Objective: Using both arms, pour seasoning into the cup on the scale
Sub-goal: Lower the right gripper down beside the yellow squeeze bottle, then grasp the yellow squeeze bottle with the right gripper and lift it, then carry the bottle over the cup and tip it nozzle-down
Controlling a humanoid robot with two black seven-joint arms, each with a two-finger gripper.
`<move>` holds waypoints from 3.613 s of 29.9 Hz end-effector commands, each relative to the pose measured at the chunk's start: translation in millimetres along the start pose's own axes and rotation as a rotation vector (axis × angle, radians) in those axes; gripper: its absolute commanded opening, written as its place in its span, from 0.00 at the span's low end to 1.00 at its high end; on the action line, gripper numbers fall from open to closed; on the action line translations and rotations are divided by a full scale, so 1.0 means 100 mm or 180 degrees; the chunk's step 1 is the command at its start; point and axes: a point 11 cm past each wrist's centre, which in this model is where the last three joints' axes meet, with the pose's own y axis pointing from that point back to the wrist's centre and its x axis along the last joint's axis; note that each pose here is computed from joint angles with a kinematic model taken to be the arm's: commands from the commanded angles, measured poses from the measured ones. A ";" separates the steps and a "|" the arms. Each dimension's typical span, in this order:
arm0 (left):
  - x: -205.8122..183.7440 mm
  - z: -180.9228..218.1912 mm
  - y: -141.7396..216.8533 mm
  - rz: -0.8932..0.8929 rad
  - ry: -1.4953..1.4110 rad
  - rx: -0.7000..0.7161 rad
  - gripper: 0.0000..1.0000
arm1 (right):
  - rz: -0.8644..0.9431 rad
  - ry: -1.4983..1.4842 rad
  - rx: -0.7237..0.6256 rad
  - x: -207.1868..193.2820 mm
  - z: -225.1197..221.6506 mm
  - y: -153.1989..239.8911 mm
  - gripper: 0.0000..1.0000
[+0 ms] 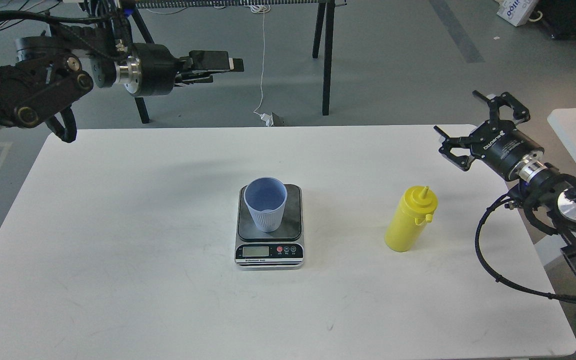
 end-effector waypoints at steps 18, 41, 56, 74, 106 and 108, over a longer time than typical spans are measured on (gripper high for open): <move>-0.19 -0.99 0.31 0.1183 0.1738 -0.0116 1.00 | 0.0660 -0.1603 -0.0078 0.79 0.47 1.85 1.00; -0.42 -1.19 0.35 0.1220 0.1965 -0.0057 1.00 | 0.0849 -0.1618 -0.0722 1.06 1.70 1.52 1.00; -0.54 -1.28 0.37 0.1196 0.2026 0.0003 1.00 | 0.0842 -0.1548 -0.0852 1.07 1.93 1.27 1.00; -0.64 -1.35 0.39 0.1196 0.2107 0.0040 1.00 | 0.0729 -0.1434 -0.0906 0.98 1.95 0.90 0.99; -0.69 -1.42 0.44 0.1293 0.2266 0.0015 1.00 | -0.0077 0.1582 -0.1098 -0.80 0.88 -1.06 0.02; -0.69 -1.41 0.43 0.1309 0.2292 -0.0003 1.00 | -0.0056 0.2015 -0.1127 -0.98 1.03 -1.23 0.02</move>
